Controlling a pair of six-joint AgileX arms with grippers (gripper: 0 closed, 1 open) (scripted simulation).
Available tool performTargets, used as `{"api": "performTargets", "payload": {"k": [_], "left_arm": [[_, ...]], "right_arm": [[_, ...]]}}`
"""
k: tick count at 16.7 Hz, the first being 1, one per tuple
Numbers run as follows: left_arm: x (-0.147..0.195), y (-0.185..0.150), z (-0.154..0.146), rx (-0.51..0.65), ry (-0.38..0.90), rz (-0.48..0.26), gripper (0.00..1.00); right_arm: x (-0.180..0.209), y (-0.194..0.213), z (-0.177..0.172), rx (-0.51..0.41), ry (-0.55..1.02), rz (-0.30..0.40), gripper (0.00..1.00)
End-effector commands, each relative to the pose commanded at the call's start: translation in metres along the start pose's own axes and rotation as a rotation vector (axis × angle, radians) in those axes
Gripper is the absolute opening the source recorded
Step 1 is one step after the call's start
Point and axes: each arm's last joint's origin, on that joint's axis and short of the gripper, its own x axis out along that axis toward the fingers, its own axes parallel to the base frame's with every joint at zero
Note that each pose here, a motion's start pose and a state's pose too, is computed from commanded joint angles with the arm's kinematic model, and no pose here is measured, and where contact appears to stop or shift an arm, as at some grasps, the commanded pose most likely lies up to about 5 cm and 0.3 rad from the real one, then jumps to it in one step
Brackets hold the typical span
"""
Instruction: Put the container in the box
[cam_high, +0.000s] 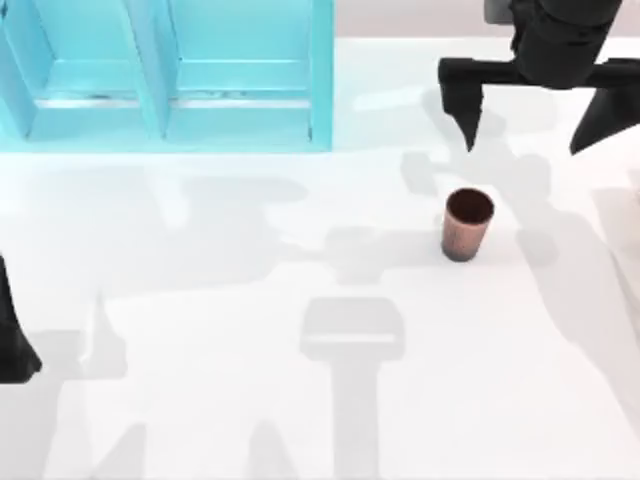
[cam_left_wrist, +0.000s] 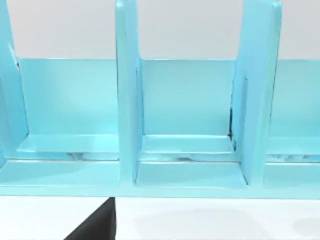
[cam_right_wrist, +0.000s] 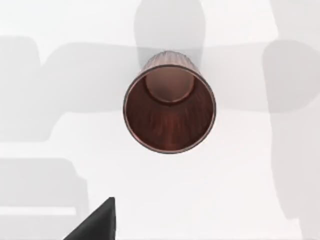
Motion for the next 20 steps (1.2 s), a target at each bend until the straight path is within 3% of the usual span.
{"api": "performTargets", "payload": {"k": [11,20], "left_arm": [[0.000,0.000,0.000,0.000,0.000,0.000,1.00],[0.000,0.000,0.000,0.000,0.000,0.000,1.00]], "right_arm": [[0.026,0.007,0.012,-0.007,0.043,-0.025,1.00],[0.116,0.005,0.006,-0.008,0.045,-0.026,1.00]]}}
